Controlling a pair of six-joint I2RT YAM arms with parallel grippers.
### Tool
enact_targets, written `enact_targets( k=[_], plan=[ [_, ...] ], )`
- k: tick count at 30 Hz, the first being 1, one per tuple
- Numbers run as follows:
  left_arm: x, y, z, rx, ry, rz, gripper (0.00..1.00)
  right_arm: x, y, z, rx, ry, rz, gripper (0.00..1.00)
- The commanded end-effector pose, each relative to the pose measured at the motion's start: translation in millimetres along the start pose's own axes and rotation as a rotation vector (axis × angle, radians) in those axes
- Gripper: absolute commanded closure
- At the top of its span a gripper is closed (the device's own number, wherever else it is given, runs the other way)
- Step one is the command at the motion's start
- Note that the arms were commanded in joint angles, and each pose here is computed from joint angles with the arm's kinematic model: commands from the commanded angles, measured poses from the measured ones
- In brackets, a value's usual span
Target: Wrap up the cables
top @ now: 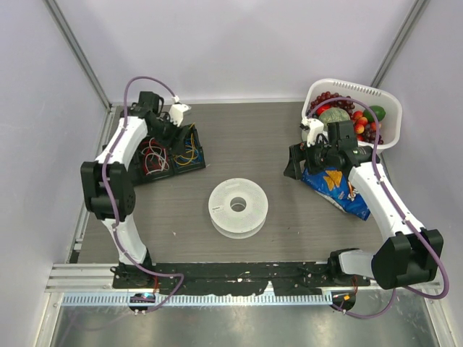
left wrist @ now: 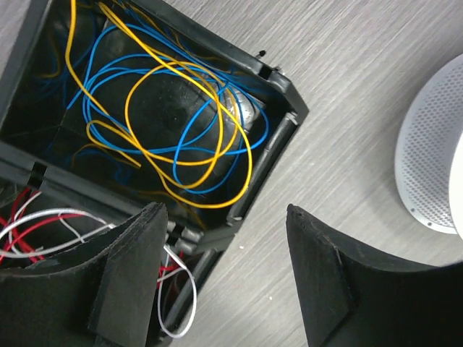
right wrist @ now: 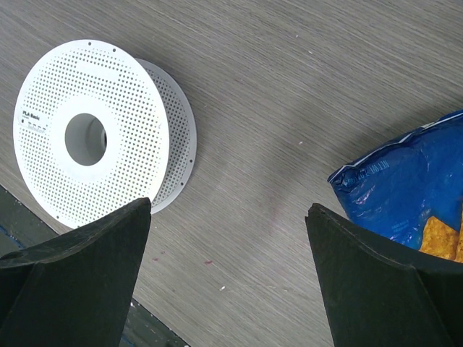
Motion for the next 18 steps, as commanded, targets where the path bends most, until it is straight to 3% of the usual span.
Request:
enact_targets(
  k=[1,9,18],
  plan=[
    [-17,7,11,-0.011,-0.008,0.088,0.32,-9,-3,-1,0.011,-0.038,-0.008,0.07],
    [-8,15,50,0.016,0.065,0.104,0.43,-6,-4,2,0.011,-0.025,-0.003,0.07],
    [-6,10,65,0.043,0.086,0.124,0.61,-5,-6,6,0.010,-0.015,0.002,0.07]
  ],
)
Point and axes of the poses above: each gripper's point midway between its finger pads, its own z axis out along the fingers, its own y axis along the line the jaws close on, x = y × z, the point moved 4 cm from there along -z, back along the fingers, and after that the axes turned 1 degree about -z, right-handed, at the moved point
